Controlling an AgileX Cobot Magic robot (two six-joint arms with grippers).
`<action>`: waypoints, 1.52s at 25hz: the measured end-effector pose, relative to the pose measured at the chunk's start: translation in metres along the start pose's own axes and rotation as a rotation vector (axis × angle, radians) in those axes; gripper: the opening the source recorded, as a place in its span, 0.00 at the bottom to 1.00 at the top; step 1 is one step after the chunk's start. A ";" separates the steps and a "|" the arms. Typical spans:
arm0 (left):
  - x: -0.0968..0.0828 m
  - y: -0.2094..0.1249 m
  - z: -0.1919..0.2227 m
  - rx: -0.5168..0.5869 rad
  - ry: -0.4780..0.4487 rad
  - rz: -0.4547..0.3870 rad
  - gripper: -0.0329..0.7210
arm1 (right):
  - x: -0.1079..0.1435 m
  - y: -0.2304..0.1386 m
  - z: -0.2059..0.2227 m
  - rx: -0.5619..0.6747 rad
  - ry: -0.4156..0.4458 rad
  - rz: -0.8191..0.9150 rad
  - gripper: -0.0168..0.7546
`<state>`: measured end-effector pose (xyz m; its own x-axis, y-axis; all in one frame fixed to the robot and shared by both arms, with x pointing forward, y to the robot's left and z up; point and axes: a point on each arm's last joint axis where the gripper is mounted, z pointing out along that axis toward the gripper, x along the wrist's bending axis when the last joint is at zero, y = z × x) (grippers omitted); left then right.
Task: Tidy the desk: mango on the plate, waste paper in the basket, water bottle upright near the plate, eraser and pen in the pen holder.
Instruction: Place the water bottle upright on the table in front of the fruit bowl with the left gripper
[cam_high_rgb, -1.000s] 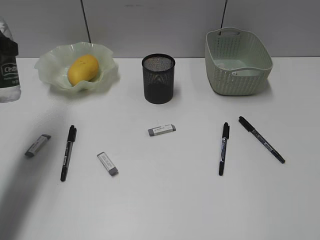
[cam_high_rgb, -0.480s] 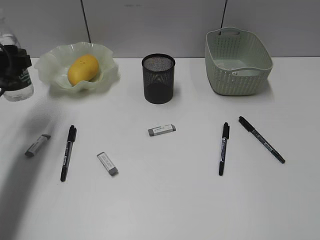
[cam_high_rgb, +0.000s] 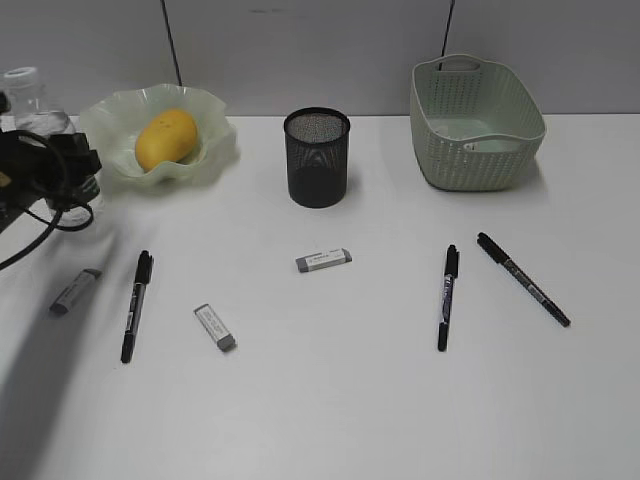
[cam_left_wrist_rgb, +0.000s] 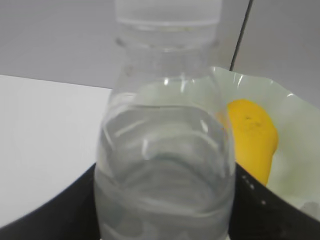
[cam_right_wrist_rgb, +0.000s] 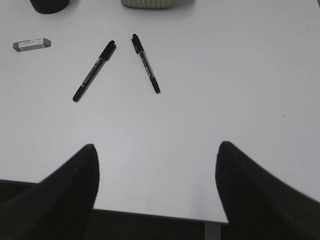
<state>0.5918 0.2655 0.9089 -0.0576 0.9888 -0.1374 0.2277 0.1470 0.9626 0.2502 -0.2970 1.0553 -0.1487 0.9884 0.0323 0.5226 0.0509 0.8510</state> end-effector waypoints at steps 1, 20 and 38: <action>0.001 -0.003 0.001 -0.007 0.001 0.003 0.70 | 0.000 0.000 0.000 0.000 0.000 0.000 0.76; 0.002 -0.042 0.010 -0.132 -0.064 0.068 0.72 | 0.000 0.000 0.000 0.000 0.000 0.000 0.76; 0.009 -0.052 -0.041 0.023 -0.082 0.097 0.88 | 0.000 0.000 0.000 0.000 0.000 0.000 0.76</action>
<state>0.5396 0.2653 0.8671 0.0457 0.9970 -0.0632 0.2504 0.0498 0.9669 0.2502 -0.2970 1.0553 -0.1487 0.9884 0.0323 0.5226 0.0509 0.8510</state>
